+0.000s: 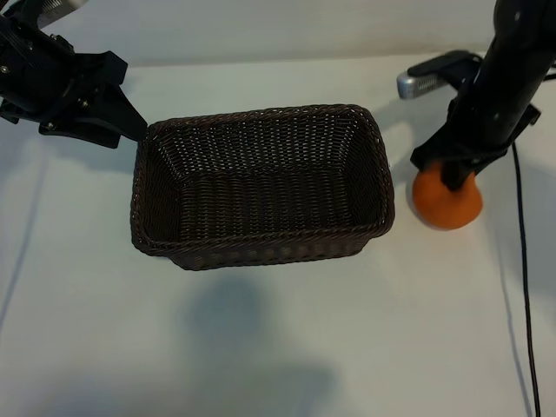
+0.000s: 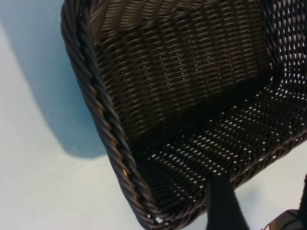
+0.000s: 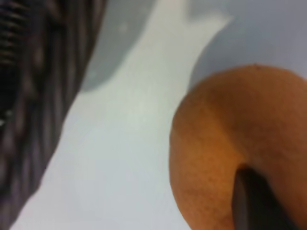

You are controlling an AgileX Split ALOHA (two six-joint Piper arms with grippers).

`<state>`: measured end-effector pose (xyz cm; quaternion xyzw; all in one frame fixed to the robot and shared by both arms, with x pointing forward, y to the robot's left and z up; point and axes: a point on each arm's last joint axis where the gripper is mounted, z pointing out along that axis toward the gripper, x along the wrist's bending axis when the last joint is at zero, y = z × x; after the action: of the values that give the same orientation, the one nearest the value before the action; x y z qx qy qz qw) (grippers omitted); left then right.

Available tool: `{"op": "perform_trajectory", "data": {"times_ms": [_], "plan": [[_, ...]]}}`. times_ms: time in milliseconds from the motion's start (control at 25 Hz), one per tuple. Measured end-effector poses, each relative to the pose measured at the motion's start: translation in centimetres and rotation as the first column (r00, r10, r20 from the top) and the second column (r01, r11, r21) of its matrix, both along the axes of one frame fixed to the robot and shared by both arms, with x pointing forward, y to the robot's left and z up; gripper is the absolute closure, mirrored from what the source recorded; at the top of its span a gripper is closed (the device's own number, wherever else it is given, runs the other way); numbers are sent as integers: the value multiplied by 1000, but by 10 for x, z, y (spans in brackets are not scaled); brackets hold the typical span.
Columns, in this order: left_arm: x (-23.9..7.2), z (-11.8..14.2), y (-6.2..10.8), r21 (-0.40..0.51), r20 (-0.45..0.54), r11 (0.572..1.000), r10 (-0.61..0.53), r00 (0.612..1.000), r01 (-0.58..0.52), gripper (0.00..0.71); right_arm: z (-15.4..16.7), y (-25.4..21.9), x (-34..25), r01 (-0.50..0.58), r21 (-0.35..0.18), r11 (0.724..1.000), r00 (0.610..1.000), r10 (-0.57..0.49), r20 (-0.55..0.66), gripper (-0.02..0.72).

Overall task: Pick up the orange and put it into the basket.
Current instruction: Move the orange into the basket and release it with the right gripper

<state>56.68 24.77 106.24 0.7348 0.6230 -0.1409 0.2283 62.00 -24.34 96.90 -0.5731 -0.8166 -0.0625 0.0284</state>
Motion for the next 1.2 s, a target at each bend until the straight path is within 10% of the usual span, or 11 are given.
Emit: {"op": "perform_trajectory", "data": {"times_ms": [560, 1200], "plan": [[0, 0, 0, 0, 0, 1000, 0, 1000, 0, 285, 88, -3, -29, -16, 18, 1000, 986, 13, 166, 624], [0, 0, 0, 0, 0, 1000, 0, 1000, 0, 285, 96, 4, -31, -5, 111, 994, 982, -16, 190, 629]]}}
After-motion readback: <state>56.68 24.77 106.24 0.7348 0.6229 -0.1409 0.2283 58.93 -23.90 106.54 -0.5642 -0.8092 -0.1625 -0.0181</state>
